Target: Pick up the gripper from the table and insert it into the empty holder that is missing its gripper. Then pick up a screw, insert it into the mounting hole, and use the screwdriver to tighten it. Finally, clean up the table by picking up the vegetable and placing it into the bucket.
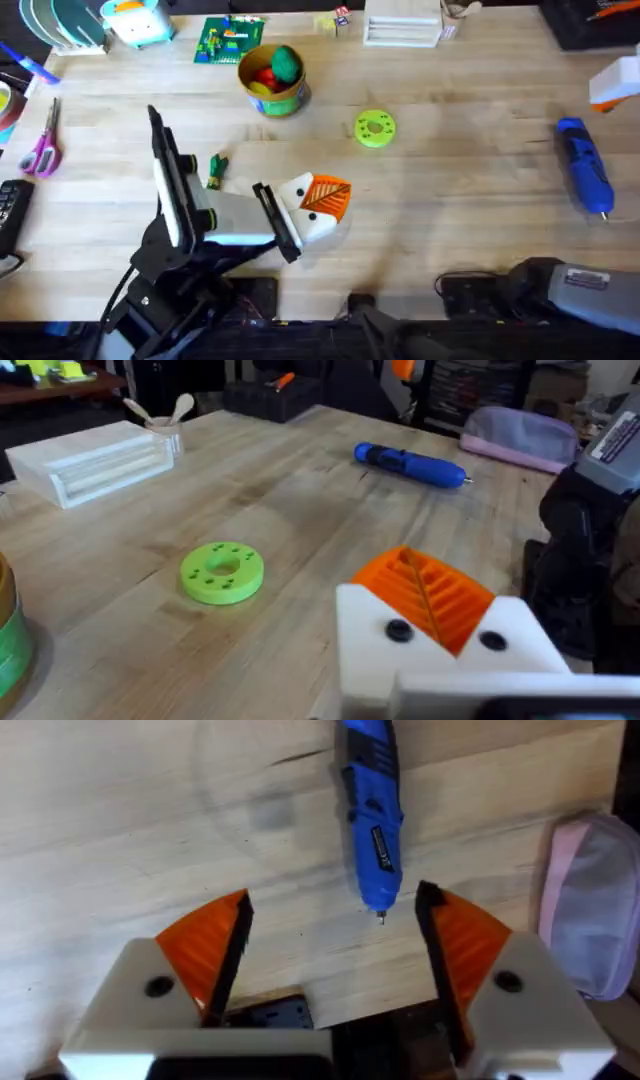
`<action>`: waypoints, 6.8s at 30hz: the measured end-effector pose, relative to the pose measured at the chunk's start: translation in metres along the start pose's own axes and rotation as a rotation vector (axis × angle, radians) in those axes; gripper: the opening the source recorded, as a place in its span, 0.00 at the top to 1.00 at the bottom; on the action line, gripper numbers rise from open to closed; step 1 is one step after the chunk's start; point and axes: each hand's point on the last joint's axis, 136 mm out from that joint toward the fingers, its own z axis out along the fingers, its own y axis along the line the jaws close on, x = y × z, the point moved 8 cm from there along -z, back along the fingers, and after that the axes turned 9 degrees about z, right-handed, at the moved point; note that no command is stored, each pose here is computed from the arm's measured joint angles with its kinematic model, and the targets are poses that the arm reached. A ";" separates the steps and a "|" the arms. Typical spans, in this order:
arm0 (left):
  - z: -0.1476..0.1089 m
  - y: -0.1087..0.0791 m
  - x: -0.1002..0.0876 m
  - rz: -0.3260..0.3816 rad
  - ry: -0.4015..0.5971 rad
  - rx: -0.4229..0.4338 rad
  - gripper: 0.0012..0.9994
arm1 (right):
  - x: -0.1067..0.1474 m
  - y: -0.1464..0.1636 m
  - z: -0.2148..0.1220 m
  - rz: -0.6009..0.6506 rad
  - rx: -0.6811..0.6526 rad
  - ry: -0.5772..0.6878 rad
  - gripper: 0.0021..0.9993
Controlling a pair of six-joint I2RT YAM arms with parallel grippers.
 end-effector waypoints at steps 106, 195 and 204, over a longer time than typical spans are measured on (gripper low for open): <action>0.000 0.004 0.001 0.000 0.005 -0.045 0.99 | -0.025 -0.028 -0.059 0.202 -0.302 -0.428 0.86; 0.000 0.005 0.001 -0.001 0.005 -0.053 0.99 | 0.156 0.271 -0.127 -0.654 -1.871 -1.087 0.91; 0.000 0.005 0.001 -0.001 0.005 -0.053 0.99 | 0.169 0.281 -0.120 -0.745 -1.833 -1.067 0.91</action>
